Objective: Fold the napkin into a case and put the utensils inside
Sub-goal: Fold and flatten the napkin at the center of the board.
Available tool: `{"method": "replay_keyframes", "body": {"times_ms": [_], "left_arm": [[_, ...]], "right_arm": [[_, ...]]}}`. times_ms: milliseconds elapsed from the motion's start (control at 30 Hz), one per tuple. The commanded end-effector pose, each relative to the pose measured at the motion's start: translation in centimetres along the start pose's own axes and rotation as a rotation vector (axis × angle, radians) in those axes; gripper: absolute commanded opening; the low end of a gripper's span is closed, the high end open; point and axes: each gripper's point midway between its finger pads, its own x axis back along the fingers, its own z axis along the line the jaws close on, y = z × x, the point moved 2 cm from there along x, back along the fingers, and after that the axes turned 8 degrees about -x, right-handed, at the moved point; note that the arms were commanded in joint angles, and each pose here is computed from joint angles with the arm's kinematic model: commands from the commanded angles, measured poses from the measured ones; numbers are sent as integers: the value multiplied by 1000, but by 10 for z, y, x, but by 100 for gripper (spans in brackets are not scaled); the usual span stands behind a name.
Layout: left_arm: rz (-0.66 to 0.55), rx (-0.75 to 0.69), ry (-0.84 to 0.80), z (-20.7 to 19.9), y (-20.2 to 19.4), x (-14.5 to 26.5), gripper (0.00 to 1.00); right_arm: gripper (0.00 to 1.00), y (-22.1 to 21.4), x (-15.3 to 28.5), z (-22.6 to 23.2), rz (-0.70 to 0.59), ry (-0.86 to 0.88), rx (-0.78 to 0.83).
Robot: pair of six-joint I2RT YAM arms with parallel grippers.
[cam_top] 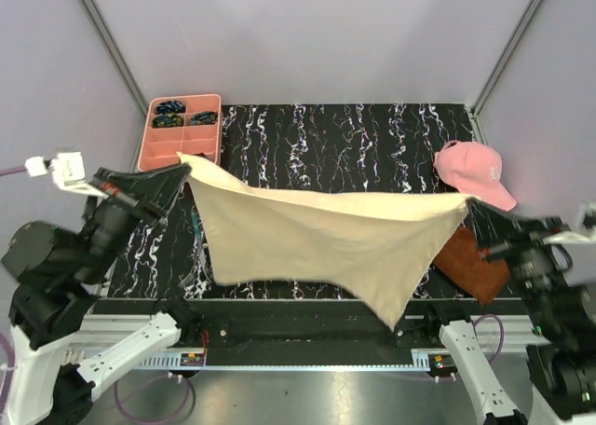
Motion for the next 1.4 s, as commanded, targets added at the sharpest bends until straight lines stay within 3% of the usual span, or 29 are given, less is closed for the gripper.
{"method": "replay_keyframes", "body": {"times_ms": [0, 167, 300, 500, 600, 800, 1033, 1367], "left_arm": [[105, -34, 218, 34, -34, -53, 0], [231, -79, 544, 96, -84, -102, 0], [371, -26, 659, 151, -138, -143, 0], [482, -41, 810, 233, -199, -175, 0], [500, -44, 819, 261, -223, -190, 0], [540, -21, 786, 297, -248, -221, 0], [567, 2, 739, 310, -250, -261, 0], [575, 4, 741, 344, -257, -279, 0]], "right_arm": [[0, -27, -68, -65, 131, -313, -22], [0, -67, -138, -114, 263, -452, -24], [0, -97, -181, -153, 313, -531, -7], [0, -148, -245, -214, 376, -579, 12], [0, -183, -277, -255, 451, -614, 0], [0, -217, -326, -285, 538, -565, -30], [0, -222, -359, -301, 549, -553, -55], [0, -228, -393, -317, 570, -521, -74]]}}
